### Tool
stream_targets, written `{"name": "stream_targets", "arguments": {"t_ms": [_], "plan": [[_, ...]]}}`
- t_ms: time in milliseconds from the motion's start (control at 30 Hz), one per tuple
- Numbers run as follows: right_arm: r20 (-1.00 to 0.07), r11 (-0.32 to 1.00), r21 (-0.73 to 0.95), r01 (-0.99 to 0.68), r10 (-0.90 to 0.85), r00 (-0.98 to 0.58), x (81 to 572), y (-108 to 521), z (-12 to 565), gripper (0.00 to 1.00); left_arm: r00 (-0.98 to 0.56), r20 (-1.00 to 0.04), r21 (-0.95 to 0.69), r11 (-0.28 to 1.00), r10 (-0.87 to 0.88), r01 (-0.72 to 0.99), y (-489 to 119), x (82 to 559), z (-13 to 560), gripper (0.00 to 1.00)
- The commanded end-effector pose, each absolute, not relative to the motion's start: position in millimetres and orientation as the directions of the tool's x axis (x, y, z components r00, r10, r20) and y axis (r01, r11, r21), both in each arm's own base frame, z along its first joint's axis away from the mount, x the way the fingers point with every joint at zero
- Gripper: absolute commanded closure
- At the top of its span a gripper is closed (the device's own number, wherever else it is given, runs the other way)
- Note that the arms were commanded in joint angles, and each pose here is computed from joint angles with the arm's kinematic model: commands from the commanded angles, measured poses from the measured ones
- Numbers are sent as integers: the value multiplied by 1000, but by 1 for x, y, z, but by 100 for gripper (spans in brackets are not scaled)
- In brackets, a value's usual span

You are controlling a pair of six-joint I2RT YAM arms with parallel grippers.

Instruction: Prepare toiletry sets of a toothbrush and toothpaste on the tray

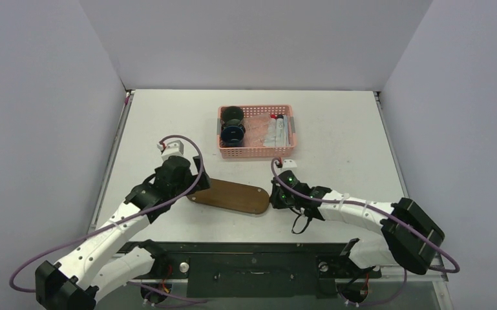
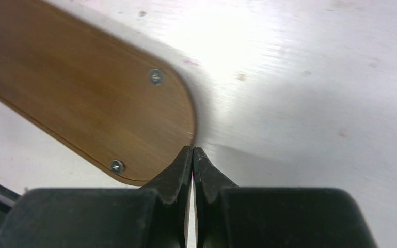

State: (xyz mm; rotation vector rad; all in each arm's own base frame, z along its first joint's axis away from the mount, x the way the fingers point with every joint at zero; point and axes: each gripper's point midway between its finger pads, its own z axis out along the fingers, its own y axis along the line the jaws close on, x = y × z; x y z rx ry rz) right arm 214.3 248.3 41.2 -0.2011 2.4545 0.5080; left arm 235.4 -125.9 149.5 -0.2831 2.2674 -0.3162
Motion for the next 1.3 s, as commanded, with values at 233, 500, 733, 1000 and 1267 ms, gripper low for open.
{"name": "stream_targets", "arguments": {"t_ms": [233, 500, 733, 1000, 1267], "plan": [[-685, 944, 261, -204, 32, -727, 224, 201, 80, 100, -589, -667, -347, 890, -456, -296, -99, 284, 121, 3], [-681, 937, 295, -185, 70, -729, 225, 201, 78, 100, -596, -645, -312, 877, -478, -366, -90, 302, 90, 3], [-671, 938, 296, -182, 69, -738, 224, 202, 68, 100, -646, -594, -297, 877, -480, -378, -91, 303, 56, 4], [-646, 936, 312, -163, 83, -759, 224, 207, 55, 100, -681, -561, -371, 878, -470, -301, -111, 305, 41, 3], [-629, 953, 280, -114, 93, -772, 228, 204, 40, 100, -720, -541, -409, 884, -435, -227, -124, 299, 35, 2]]}}
